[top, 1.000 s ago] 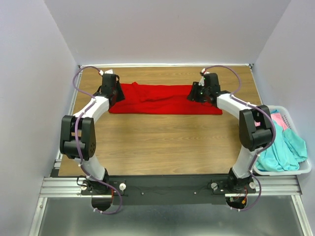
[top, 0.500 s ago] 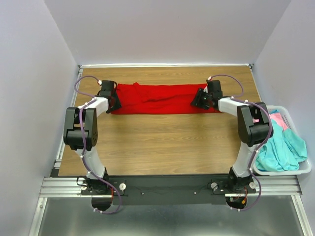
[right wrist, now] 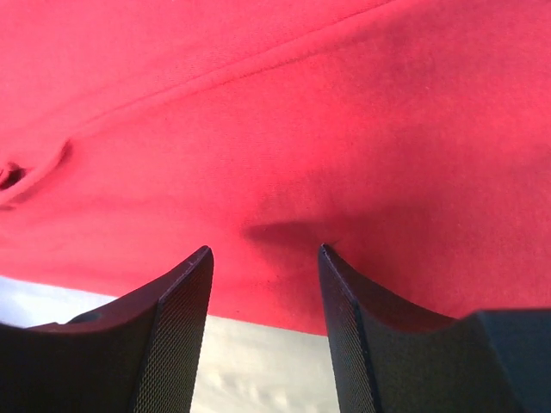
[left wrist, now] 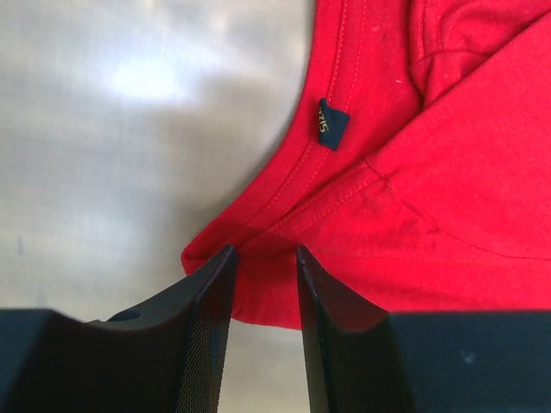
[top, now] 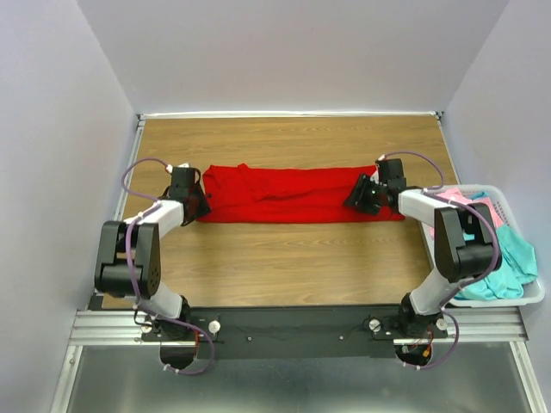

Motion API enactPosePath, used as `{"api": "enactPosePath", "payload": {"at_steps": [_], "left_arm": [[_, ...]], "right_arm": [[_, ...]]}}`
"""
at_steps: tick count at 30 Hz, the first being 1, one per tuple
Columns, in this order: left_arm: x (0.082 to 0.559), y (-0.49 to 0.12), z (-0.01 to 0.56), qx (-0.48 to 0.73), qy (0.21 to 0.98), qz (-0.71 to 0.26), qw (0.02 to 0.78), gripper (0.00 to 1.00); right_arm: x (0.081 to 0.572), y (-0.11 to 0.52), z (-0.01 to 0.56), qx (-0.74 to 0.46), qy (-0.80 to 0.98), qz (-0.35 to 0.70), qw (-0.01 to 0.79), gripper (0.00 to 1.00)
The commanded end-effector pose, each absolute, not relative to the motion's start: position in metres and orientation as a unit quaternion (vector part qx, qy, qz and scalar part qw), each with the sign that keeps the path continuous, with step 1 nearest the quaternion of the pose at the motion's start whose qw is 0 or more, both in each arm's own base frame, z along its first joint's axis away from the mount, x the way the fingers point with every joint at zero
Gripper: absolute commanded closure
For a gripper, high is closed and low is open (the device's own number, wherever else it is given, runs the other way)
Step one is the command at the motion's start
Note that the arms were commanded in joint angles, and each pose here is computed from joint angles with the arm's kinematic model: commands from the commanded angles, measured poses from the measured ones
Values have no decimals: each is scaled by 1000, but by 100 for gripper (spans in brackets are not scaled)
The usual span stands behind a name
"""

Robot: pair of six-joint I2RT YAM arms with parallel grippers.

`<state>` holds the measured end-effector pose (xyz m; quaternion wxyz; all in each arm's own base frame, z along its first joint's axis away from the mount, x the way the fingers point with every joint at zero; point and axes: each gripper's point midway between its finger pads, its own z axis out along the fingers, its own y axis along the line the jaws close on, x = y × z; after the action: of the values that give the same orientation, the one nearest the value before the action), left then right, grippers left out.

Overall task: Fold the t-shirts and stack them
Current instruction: Fold the tshirt

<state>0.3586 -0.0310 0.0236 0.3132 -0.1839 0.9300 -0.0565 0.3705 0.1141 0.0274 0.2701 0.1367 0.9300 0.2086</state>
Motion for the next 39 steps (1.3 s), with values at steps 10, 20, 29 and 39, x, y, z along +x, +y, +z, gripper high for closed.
{"api": "enactPosePath", "payload": {"at_steps": [10, 20, 29, 39], "left_arm": [[309, -36, 94, -222, 899, -106, 362, 47], [342, -21, 180, -173, 828, -93, 525, 30], [345, -12, 178, -185, 817, -74, 540, 30], [344, -18, 186, -178, 812, -93, 548, 29]], "right_arm": [[305, 155, 83, 82, 933, 268, 224, 39], [338, 304, 165, 77, 870, 357, 330, 39], [339, 393, 141, 137, 865, 343, 340, 42], [345, 402, 74, 189, 884, 300, 305, 47]]}}
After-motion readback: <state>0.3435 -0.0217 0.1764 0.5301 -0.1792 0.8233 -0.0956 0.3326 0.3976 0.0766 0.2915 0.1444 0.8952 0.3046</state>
